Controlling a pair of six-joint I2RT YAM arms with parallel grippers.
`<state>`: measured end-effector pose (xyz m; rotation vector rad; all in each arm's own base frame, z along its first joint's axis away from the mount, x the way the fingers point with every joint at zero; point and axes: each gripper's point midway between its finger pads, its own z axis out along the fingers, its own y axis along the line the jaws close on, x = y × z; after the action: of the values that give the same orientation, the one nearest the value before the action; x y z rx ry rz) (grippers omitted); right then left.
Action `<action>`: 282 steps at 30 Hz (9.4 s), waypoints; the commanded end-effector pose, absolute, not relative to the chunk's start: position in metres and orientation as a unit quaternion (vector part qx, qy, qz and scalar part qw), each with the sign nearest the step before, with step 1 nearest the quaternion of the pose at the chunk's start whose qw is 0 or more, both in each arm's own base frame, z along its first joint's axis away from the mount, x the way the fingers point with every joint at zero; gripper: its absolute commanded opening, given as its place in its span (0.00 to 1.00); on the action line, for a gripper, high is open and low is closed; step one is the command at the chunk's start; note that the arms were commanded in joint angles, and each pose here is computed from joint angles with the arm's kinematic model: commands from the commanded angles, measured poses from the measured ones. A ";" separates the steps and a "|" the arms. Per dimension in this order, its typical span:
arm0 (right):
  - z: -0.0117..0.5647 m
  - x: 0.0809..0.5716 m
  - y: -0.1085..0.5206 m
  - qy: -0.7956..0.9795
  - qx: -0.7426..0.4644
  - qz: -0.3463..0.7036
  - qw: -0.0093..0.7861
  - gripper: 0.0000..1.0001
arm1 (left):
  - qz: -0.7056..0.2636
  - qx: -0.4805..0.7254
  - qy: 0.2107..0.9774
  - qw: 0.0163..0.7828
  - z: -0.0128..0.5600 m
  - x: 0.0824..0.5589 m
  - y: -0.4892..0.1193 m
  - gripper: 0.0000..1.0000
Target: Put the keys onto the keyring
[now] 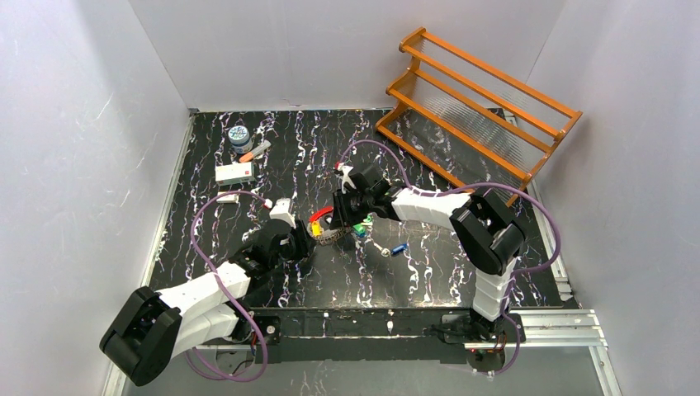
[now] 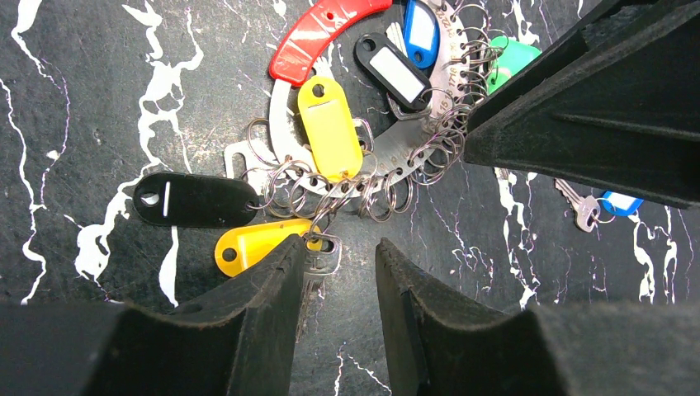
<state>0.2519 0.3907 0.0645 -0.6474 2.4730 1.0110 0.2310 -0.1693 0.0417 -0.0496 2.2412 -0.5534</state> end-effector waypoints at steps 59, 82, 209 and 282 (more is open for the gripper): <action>0.058 0.252 0.389 0.872 -0.213 0.410 0.159 0.33 | -0.260 0.042 0.871 0.414 0.064 0.245 -0.199 0.37; 0.060 0.256 0.402 0.870 -0.225 0.410 0.153 0.28 | -0.244 0.034 0.875 0.416 0.060 0.243 -0.190 0.37; 0.167 0.223 0.383 0.811 -0.035 0.581 -0.057 0.01 | 0.018 0.551 0.471 0.689 0.169 0.240 -0.235 0.36; 0.195 0.143 0.360 0.370 -0.655 0.447 0.484 0.45 | -0.272 0.546 0.515 0.602 0.184 0.154 -0.263 0.00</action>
<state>0.1324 0.3538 0.1904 -1.5978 0.9283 1.1648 0.1547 -0.2551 0.1477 1.3040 1.2948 -0.6040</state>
